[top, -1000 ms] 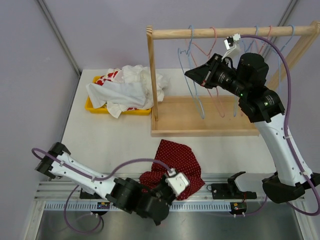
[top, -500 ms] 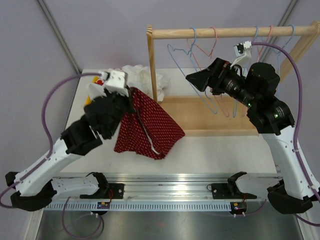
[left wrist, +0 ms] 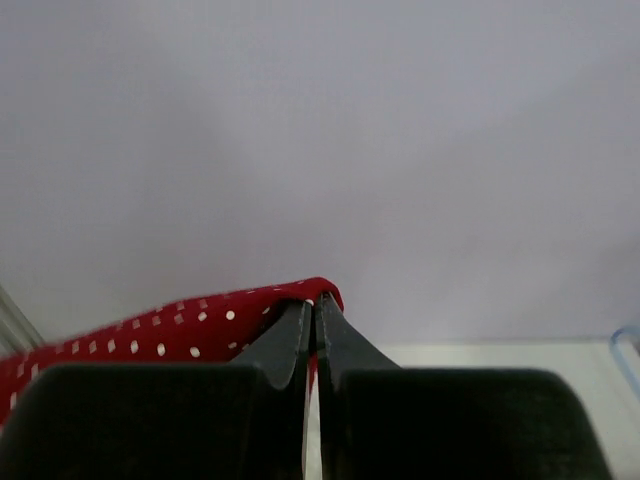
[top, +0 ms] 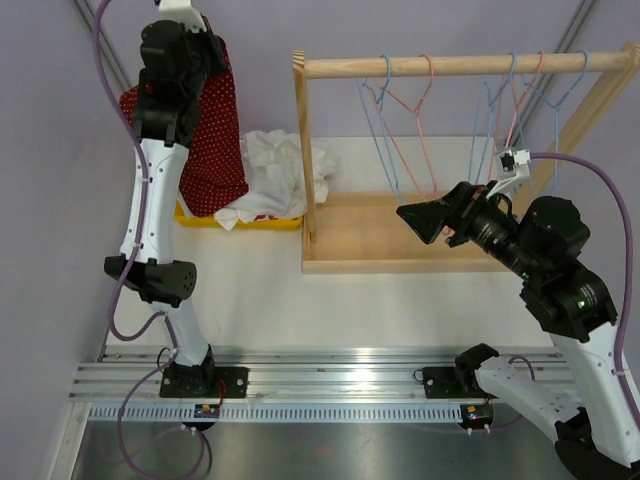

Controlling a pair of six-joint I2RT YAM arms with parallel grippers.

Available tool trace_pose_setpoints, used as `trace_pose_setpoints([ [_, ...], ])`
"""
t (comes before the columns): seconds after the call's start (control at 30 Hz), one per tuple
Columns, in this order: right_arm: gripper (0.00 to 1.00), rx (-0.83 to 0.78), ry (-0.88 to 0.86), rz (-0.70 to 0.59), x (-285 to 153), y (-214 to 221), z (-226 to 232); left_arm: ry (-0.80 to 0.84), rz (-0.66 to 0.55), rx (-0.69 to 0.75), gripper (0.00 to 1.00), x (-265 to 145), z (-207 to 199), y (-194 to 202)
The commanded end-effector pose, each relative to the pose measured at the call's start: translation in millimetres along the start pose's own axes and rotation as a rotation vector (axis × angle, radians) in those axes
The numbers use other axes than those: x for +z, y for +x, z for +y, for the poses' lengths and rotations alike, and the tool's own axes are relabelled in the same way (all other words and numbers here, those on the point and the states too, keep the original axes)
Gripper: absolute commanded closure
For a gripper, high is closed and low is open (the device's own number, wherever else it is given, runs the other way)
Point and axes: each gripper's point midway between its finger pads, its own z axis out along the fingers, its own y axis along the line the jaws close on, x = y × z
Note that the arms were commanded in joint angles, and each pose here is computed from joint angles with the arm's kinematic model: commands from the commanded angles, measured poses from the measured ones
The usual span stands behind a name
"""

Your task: Remove the skirt from the hanger

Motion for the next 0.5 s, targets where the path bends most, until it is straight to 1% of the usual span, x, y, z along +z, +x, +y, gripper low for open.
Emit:
trace_pose_setpoints([
  [0.0,0.01,-0.046,0.026,0.013,2.5,12.3,-13.9,0.141,0.064,-0.099,1.00,15.8,-20.3,43.3],
  [0.07,0.01,-0.047,0.050,0.024,3.6,17.8,-21.3,0.147,0.120,-0.137,1.00,26.0,-21.8,75.1],
  [0.1,0.00,-0.051,0.055,0.028,3.9,19.1,-23.1,0.152,0.216,-0.151,1.00,31.0,-20.5,122.4],
  [0.13,0.01,-0.053,0.056,0.031,4.0,20.1,-23.7,0.155,0.218,-0.168,1.00,32.8,-21.7,133.3],
  [0.2,0.00,-0.055,0.050,0.037,4.1,21.9,-23.2,0.105,0.278,-0.189,1.00,32.2,-10.2,179.3],
  [0.23,0.01,-0.056,0.047,0.032,4.1,20.9,-22.7,0.061,0.369,-0.200,0.90,24.9,0.8,231.8],
  [0.27,0.00,-0.055,0.040,0.036,3.9,22.0,-21.9,0.010,0.373,-0.206,0.65,26.0,10.5,247.5],
  [0.3,0.01,-0.056,0.030,0.030,2.0,21.2,-19.3,-0.019,0.404,-0.210,0.40,23.3,17.5,265.1],
  [0.33,0.01,-0.056,0.023,0.031,1.4,21.2,-18.0,-0.042,0.463,-0.214,0.01,18.1,24.0,295.1],
  [0.4,0.01,-0.061,-0.005,0.031,-3.2,21.3,-12.0,-0.084,0.485,-0.206,0.01,13.1,32.0,304.7],
  [0.47,0.01,-0.067,-0.027,0.029,-6.9,20.5,-6.8,-0.118,0.445,-0.185,0.01,5.6,38.1,281.6],
])
